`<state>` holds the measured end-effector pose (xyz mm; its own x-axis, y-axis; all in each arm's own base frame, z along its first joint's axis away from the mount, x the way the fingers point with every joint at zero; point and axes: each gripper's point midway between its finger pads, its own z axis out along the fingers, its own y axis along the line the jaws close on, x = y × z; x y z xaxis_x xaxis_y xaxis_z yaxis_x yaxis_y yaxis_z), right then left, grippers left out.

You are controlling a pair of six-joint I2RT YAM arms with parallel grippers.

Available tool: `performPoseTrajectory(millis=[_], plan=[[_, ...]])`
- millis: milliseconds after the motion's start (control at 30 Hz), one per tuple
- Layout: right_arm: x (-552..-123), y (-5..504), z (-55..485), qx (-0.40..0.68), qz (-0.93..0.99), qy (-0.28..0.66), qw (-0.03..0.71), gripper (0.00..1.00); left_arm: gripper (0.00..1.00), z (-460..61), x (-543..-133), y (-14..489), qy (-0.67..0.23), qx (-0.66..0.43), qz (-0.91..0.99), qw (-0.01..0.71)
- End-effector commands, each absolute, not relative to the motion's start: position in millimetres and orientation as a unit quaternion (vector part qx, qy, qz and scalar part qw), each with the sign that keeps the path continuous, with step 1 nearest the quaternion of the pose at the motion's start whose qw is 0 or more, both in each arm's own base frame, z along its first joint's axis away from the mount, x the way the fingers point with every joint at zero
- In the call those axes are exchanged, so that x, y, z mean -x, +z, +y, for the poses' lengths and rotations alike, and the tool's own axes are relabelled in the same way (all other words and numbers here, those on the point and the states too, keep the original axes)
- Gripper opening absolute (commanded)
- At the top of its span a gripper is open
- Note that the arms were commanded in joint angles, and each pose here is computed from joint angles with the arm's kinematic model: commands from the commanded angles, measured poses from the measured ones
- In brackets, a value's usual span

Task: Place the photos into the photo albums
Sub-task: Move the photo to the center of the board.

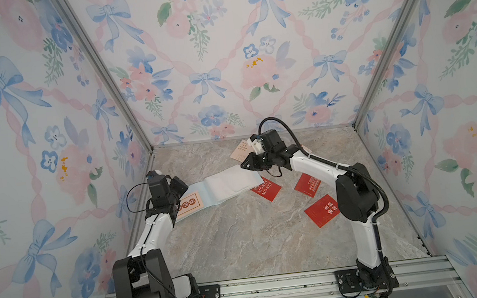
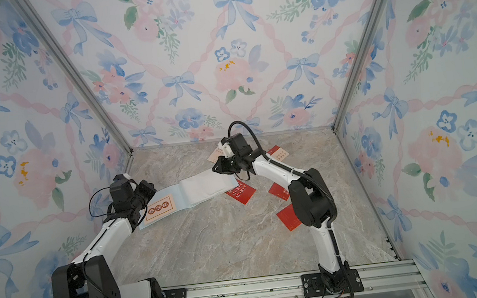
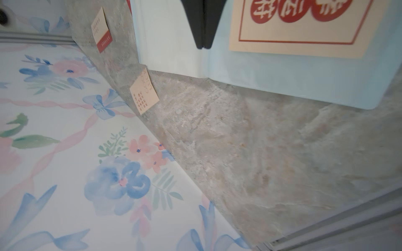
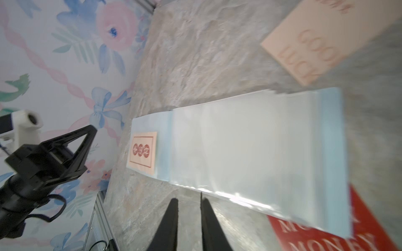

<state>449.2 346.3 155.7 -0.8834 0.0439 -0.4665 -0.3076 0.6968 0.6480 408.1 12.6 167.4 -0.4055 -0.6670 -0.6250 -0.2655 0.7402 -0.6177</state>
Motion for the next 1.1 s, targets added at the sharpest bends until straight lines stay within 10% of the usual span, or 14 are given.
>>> performPoseTrajectory(millis=[0,633,1067], plan=[[-455.8,148.9,295.1,0.051,0.9,0.356,0.248,0.22,0.0,-32.7,-424.2,179.4,-0.245,0.226,0.825,0.456],[-442.9,83.1,70.9,-0.105,0.951,0.206,0.203,0.4,0.13,-335.2,-387.7,118.6,-0.346,-0.096,0.879,0.314],[-434.6,57.1,36.0,-0.129,0.967,0.142,0.168,0.49,0.25,-416.7,-364.4,92.5,-0.378,-0.158,0.872,0.266]])
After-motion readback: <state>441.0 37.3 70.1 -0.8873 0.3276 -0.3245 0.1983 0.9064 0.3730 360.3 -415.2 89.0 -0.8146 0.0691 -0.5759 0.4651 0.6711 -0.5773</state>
